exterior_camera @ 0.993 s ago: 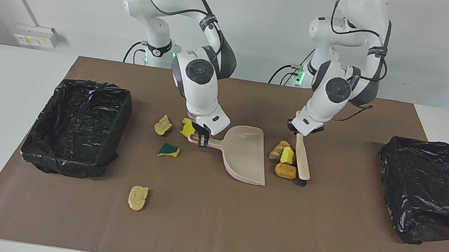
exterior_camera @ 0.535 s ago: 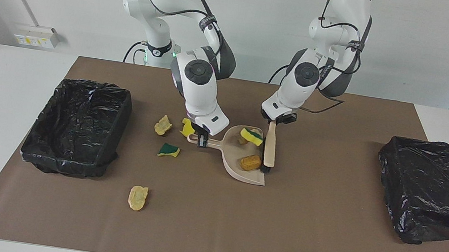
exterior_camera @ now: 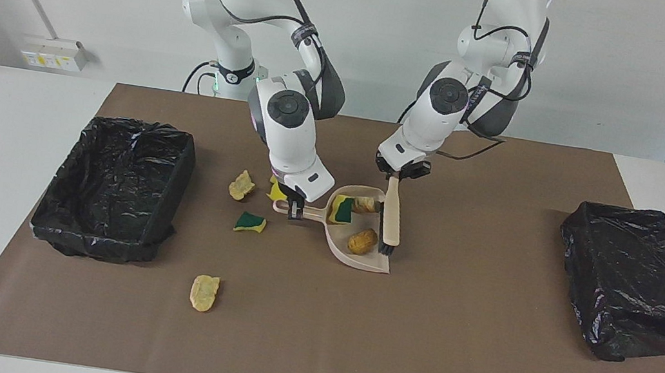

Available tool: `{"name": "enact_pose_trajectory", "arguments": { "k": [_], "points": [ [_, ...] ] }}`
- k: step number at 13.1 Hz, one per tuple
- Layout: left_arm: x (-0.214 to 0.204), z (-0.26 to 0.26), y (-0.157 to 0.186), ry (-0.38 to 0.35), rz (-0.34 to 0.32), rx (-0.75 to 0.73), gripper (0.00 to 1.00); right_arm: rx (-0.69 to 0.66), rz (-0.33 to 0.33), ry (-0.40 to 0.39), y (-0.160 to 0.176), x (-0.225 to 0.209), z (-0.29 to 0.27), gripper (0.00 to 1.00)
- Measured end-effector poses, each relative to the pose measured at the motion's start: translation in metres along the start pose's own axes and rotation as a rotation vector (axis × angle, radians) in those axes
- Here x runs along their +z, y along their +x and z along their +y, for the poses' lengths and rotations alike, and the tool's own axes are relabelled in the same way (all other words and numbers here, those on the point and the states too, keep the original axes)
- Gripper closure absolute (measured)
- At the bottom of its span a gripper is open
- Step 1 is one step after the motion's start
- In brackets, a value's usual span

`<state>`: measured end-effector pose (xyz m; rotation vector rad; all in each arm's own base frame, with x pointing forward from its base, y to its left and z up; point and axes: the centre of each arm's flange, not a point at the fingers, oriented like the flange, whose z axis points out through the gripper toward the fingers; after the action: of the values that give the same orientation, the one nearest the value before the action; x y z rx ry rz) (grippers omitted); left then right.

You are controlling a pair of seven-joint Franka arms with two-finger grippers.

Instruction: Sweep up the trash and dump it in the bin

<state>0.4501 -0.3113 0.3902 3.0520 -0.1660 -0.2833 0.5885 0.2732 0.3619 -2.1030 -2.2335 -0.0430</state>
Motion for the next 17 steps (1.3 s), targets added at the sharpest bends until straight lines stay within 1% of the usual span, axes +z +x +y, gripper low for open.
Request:
{"name": "enact_pose_trajectory", "arguments": {
  "k": [3,5,7,9,12,13,15,17],
  "points": [
    [-0.023,-0.002,-0.021,0.046,-0.026,-0.047,0.73,-0.019,0.058,0.015,-0.020,-0.002,0.008,0.68],
    [-0.042,-0.002,-0.044,0.087,-0.036,-0.091,0.73,-0.024,0.066,0.009,-0.038,-0.005,0.014,0.68],
    [-0.046,0.007,-0.074,0.127,-0.020,-0.117,0.73,-0.020,0.069,-0.006,-0.053,-0.015,0.019,0.68],
    [-0.031,0.025,-0.112,0.171,-0.003,-0.123,0.73,-0.006,0.071,-0.013,-0.067,-0.032,0.024,0.68],
    [-0.002,0.062,-0.163,0.199,0.011,-0.132,0.73,0.020,0.074,-0.022,-0.092,-0.072,0.032,0.68],
    [0.012,0.075,-0.179,0.200,0.005,-0.127,0.73,0.036,0.075,-0.028,-0.103,-0.087,0.035,0.68],
    [0.038,0.087,-0.201,0.188,-0.008,-0.132,0.73,0.065,0.075,-0.026,-0.125,-0.109,0.038,0.68],
    [0.054,0.083,-0.205,0.182,-0.026,-0.147,0.73,0.093,0.062,-0.011,-0.149,-0.124,0.040,0.68]
  ]
}}
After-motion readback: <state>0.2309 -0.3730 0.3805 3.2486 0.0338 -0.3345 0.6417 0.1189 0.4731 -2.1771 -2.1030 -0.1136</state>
